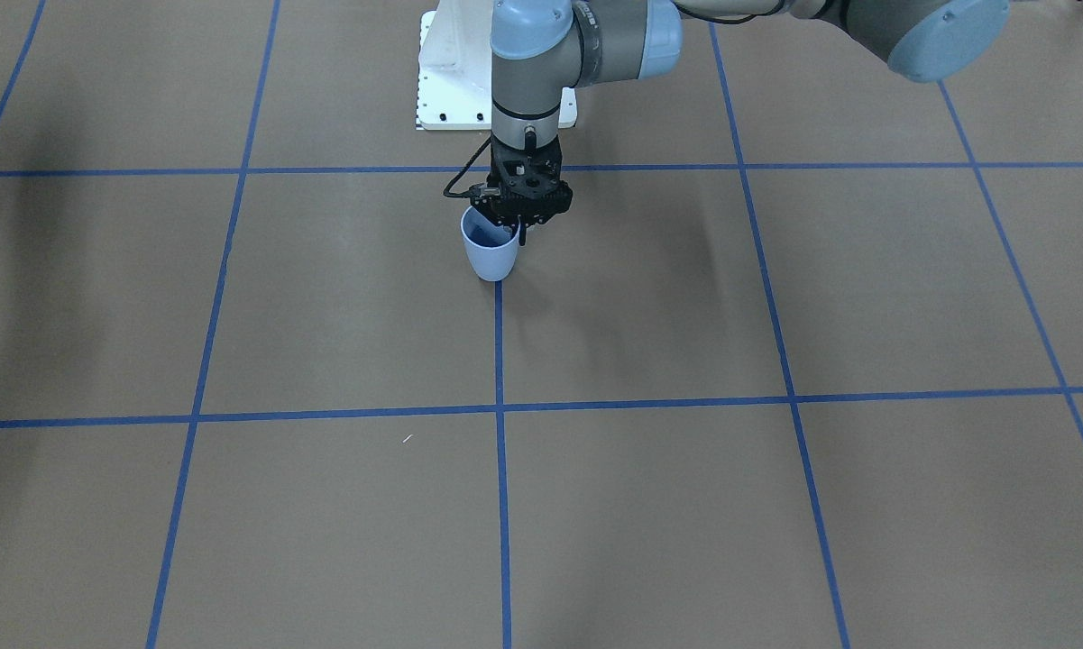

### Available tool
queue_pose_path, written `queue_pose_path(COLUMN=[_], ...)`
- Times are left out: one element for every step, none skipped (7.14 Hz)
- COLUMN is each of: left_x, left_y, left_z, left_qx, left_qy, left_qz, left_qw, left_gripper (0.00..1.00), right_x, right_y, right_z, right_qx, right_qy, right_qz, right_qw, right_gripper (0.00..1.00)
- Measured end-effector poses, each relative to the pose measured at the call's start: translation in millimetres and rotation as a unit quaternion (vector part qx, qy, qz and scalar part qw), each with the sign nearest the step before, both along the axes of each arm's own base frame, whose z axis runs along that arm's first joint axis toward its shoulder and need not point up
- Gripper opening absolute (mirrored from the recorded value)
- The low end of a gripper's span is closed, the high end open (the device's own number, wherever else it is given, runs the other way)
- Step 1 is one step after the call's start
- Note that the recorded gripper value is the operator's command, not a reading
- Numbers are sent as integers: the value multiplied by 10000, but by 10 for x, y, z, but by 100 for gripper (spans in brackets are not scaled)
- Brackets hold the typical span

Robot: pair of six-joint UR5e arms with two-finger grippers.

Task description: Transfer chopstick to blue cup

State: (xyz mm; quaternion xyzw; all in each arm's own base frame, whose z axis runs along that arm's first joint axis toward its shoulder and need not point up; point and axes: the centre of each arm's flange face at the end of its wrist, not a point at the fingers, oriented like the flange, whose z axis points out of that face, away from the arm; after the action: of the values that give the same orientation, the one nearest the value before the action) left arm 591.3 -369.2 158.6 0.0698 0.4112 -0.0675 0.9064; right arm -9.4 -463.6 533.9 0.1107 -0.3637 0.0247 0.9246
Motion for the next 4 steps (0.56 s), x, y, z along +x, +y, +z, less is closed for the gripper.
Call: queue_pose_path(left_x=[-15,-105,-370,-736], left_y=[4,-10,-114,-319], left_z=[-19,-102,-246,-291], left_qx=[28,110,262,393], left_qy=[18,105,231,233], left_qz=[15,40,125,303], left_qw=[10000,9999,9993,9985], left_gripper=[99,99,99,99], right_x=[-1,-1,-1,1], right_y=[-1,-2,-1,3], right_z=[-1,-2,-2,-6], right_qx=[-9,-6,11,54], right_qy=[-3,-2,3,15], right_qz=[10,8,-8,-46], right_qw=[10000,10000,10000,10000], right_gripper=[100,100,100,100])
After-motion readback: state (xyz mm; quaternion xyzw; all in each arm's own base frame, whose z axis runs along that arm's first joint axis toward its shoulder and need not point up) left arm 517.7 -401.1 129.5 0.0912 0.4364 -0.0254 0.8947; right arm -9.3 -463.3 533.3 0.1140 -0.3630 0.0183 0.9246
